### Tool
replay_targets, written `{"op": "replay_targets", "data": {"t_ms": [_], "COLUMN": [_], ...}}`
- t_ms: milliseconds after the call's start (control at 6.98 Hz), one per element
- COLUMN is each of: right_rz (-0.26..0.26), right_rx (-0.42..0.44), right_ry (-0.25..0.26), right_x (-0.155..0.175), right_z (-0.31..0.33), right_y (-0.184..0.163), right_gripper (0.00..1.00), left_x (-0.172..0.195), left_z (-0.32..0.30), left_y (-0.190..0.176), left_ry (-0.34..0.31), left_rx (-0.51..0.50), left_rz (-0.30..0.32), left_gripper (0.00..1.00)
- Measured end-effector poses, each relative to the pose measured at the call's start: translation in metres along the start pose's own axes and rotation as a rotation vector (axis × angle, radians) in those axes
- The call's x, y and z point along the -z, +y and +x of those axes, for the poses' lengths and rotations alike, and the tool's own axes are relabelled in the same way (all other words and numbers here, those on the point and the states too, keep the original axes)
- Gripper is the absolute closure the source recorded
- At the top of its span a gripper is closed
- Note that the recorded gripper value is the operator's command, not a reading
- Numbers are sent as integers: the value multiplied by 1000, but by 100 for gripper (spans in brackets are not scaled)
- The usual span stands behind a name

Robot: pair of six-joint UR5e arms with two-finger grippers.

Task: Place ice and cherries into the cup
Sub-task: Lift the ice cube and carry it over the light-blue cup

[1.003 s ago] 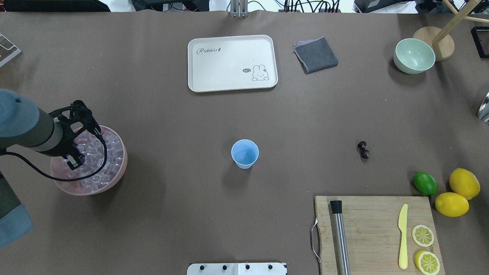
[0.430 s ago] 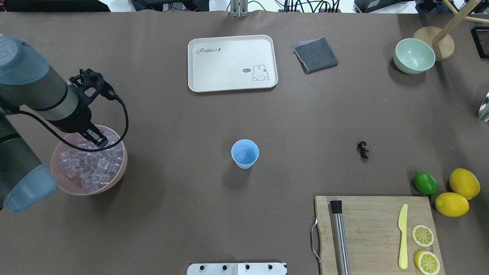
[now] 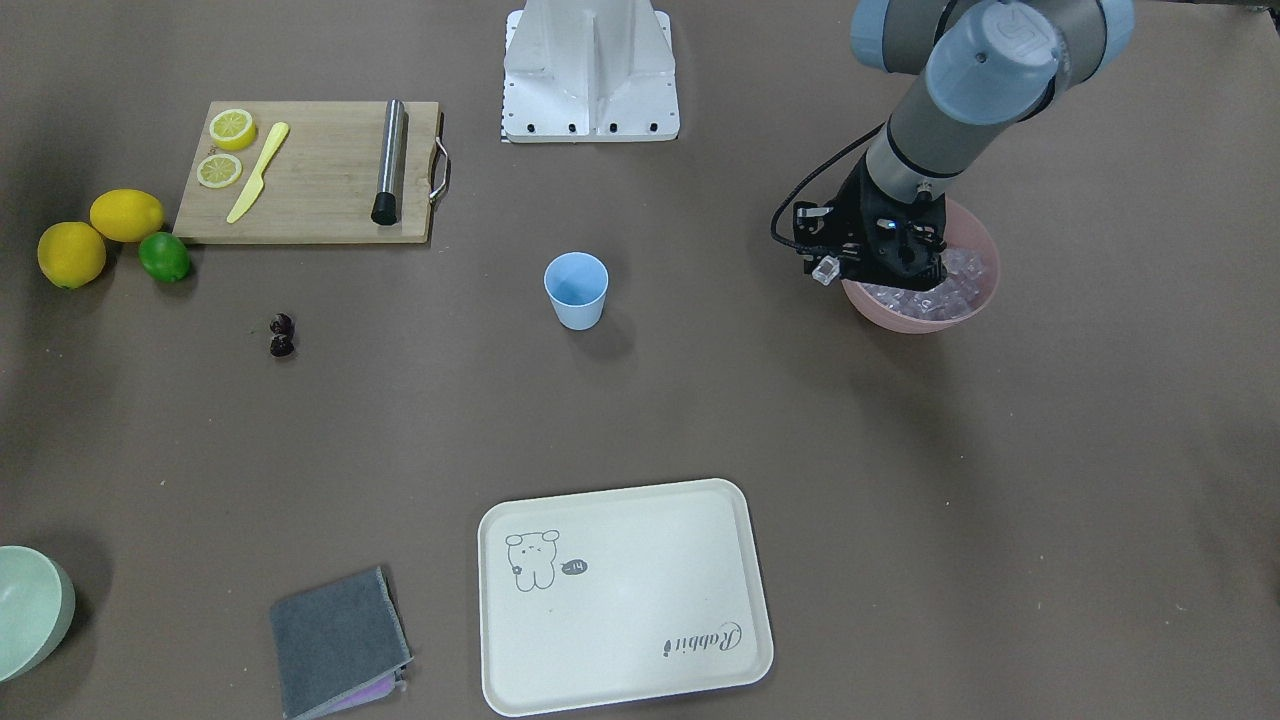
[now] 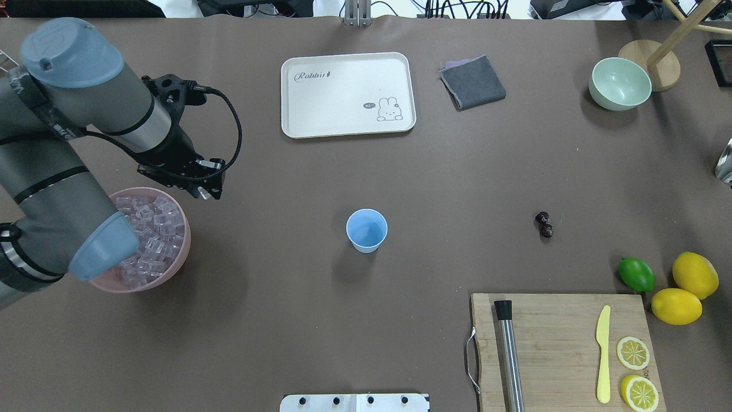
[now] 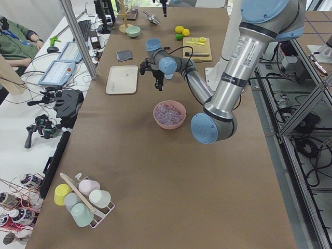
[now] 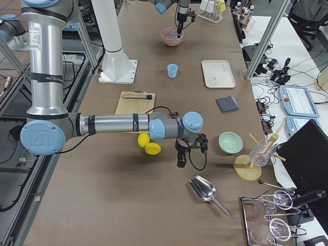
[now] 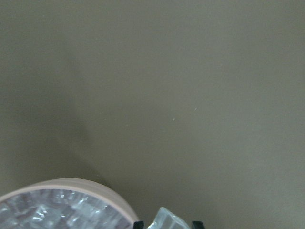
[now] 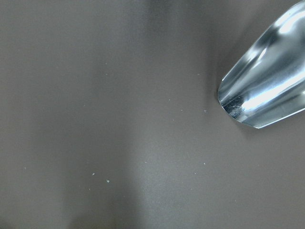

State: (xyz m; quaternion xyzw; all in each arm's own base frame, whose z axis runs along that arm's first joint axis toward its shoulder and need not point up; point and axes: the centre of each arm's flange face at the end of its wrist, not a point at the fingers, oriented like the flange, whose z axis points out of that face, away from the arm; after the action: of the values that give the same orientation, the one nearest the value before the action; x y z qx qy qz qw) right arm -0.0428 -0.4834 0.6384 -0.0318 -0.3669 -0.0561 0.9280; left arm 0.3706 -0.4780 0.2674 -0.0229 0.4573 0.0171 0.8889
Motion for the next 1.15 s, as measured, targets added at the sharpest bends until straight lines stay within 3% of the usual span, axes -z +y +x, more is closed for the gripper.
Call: {"op": "replay_targets", "data": {"t_ms": [287,573,860,1147], "right_rz": [0,-2,-3,-5], "right_rx": [7,17,21,24], "right_ry": [0,1,-1,0], "right_x": [0,-2,-2,-3], "right_z": [-3,-8,-10,-11], "right_y": [-2,-4,-4,-4], "right_gripper": [0,0,0,0], "left_x": [-29,-44,-51,-69], "left_z": [18,57,114,162], "left_y": [-14,-16,7,43], "left_ry": [162,289,343,393], "left_rx": [296,511,633,680], "left_rz": [18,-18,-84,-93], "left_gripper": [89,89,89,89]}}
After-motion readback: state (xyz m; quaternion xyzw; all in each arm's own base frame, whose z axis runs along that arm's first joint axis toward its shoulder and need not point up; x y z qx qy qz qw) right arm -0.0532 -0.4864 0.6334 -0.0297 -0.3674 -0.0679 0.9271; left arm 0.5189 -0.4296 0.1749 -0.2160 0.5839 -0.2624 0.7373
